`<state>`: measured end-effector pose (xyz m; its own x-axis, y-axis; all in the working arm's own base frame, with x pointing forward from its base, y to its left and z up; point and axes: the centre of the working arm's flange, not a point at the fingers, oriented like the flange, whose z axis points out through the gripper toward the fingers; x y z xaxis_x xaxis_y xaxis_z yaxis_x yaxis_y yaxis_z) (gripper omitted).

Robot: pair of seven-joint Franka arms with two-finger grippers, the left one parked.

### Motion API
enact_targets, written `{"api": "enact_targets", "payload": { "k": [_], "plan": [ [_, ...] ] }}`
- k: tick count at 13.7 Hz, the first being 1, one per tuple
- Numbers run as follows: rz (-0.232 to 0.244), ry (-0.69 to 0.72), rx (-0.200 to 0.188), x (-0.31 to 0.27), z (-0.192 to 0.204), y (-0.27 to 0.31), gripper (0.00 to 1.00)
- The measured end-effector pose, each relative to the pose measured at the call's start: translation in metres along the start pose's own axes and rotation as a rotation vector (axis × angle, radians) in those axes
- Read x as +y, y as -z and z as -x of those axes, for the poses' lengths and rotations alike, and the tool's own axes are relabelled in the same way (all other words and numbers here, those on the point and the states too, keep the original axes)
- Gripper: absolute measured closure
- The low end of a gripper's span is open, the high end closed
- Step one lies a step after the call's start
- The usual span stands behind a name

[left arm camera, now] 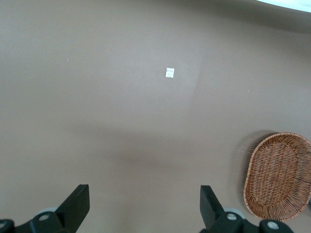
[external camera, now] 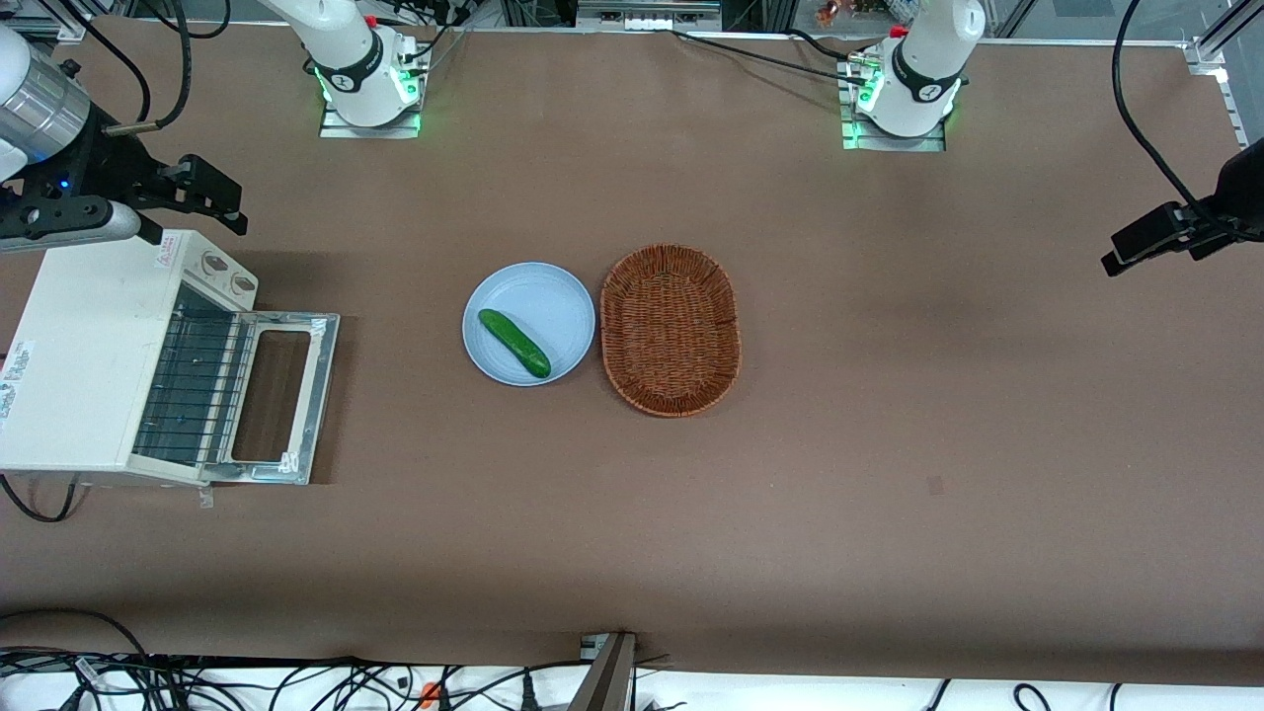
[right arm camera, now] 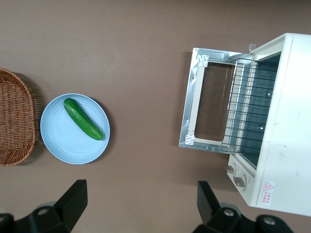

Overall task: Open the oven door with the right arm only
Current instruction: 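Release the door and raise the right gripper away from the oven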

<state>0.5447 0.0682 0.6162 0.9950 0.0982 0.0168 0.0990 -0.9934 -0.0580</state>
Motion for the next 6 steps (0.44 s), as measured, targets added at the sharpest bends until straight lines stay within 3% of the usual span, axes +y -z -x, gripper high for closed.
{"api": "enact_targets", "payload": {
  "k": [6],
  "plan": [
    [0.0, 0.017, -0.003, 0.0002, 0.0003, -0.0002, 0.0]
  ]
}}
